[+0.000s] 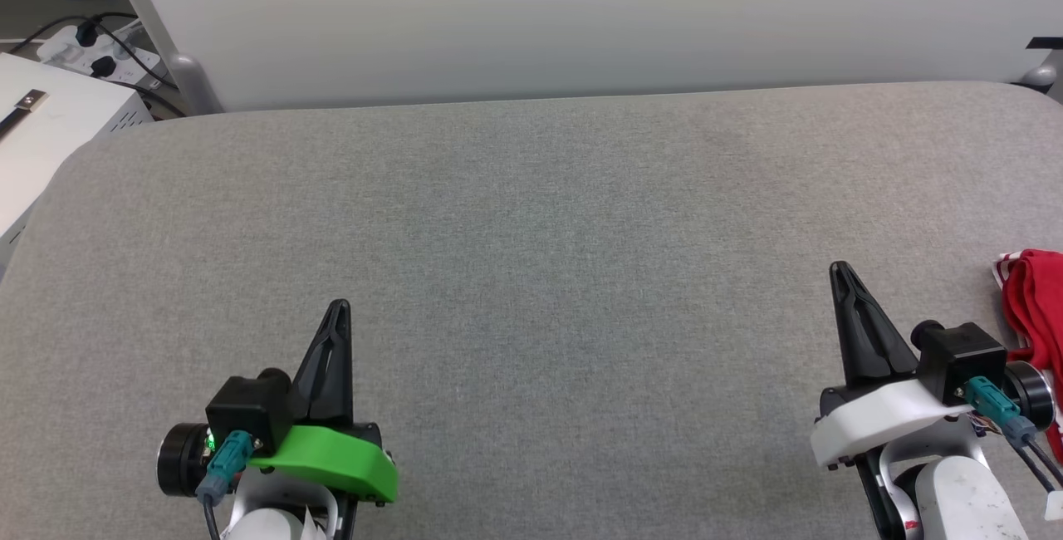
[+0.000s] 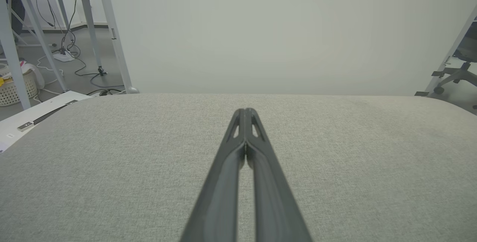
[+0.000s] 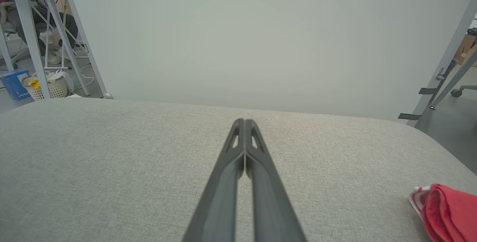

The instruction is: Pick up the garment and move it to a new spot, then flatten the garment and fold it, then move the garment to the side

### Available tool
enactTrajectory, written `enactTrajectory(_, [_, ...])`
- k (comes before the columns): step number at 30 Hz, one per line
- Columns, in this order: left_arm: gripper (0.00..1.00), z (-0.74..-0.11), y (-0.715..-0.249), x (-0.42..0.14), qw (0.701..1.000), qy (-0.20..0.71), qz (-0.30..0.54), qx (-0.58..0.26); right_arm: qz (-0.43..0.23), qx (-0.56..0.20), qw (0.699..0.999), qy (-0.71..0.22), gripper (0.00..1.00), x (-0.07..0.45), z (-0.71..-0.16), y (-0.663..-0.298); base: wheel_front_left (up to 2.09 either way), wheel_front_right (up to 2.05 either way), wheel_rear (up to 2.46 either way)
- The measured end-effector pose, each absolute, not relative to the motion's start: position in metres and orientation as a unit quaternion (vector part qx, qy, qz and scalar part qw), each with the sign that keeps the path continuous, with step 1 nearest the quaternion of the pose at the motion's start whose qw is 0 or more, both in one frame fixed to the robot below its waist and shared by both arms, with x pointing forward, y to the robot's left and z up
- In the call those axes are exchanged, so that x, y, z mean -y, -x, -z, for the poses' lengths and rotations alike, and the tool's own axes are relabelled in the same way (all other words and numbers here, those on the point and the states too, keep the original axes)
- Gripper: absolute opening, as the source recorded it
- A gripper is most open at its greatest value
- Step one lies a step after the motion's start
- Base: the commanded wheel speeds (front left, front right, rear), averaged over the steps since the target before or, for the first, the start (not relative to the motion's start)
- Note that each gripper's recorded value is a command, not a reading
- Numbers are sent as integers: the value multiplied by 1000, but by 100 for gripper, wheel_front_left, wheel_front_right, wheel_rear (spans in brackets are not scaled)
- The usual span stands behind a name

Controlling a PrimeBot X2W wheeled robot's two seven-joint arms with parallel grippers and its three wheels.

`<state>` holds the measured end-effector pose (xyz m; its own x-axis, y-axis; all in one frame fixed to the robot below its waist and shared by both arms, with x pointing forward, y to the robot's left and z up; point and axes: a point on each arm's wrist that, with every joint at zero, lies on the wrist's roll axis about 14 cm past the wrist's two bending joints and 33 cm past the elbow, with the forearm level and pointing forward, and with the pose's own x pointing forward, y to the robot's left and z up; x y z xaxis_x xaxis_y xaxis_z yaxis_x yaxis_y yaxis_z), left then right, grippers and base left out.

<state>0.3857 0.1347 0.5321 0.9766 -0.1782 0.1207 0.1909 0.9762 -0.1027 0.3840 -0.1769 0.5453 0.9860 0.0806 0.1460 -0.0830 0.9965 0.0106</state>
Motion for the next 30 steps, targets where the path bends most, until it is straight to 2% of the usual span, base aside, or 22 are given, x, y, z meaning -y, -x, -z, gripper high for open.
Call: enactTrajectory(30, [0,-534,-383,-147,996,29,69,42,-50,55,997,2,0,171,-544,-381,0,0,0])
